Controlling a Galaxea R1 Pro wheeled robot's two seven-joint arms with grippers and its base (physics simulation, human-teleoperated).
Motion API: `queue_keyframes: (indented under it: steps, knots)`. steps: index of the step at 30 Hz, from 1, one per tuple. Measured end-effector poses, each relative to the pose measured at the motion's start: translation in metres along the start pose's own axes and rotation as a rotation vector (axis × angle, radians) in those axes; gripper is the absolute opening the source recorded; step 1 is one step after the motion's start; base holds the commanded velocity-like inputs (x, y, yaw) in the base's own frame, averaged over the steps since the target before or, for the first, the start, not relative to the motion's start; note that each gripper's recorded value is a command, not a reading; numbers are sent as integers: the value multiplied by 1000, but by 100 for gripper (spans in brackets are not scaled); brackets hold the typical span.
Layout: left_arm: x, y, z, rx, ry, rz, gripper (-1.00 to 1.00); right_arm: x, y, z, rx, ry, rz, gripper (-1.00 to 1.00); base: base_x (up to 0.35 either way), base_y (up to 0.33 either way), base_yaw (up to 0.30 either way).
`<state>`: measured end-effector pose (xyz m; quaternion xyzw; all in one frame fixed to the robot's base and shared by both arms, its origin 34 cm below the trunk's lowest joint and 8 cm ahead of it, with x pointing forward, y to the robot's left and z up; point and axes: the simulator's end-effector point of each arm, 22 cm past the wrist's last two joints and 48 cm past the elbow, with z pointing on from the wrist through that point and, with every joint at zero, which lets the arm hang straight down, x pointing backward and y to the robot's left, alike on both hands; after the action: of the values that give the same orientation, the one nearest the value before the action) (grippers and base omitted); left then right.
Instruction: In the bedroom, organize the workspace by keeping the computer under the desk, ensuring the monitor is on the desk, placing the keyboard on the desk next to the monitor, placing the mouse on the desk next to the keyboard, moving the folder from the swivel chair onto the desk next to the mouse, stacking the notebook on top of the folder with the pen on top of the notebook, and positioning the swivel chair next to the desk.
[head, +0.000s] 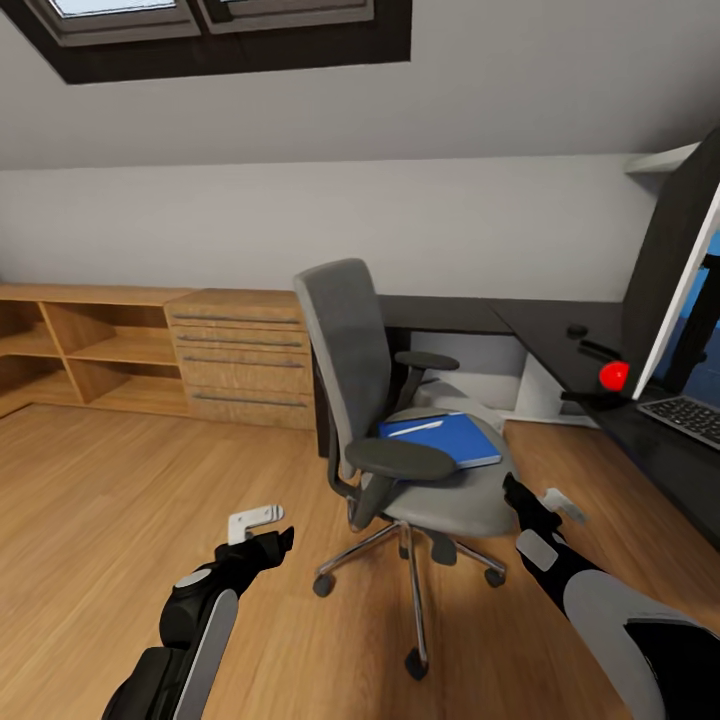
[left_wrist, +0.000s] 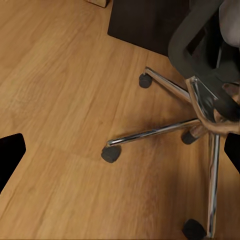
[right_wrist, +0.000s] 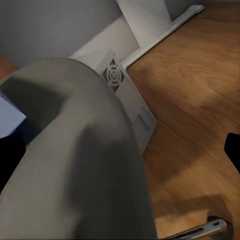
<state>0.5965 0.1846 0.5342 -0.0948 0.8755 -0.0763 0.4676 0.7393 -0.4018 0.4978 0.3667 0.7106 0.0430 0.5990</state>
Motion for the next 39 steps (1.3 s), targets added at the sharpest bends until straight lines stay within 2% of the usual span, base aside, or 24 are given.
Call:
queue_keyframes:
  steps: [10, 15, 20, 24, 27, 28, 31, 33, 39]
  knots:
    - [0, 0, 0, 0, 0, 0, 100, -12, -17, 4, 24, -9, -5, 100, 172, 0, 0]
    - [1, 0, 0, 0, 1, 0, 100, -15, -25, 5, 41, -9, 14, 100, 46, 0, 0]
    - [1, 0, 1, 0, 4, -1, 100, -16, -36, 7, 71, 5, 59, 100, 11, 0, 0]
    - [7, 1, 3, -2, 16, 0, 100, -5, -43, 6, 93, 61, 113, 100, 103, 0, 0]
    - [7, 1, 3, -3, 17, 1, 100, 0, -44, 6, 98, 86, 128, 100, 164, 0, 0]
    - [7, 2, 3, -5, 18, 1, 100, 8, -47, 5, 116, 122, 194, 100, 103, 0, 0]
    - [7, 3, 3, -6, 17, 2, 100, 16, -41, 5, 112, 180, 274, 100, 127, 0, 0]
    - [7, 3, 3, -7, 16, 3, 100, 20, -36, 5, 98, 200, 273, 100, 15, 0, 20]
    - [7, 3, 3, -7, 16, 2, 100, 17, -37, 5, 104, 195, 285, 100, 3, 0, 199]
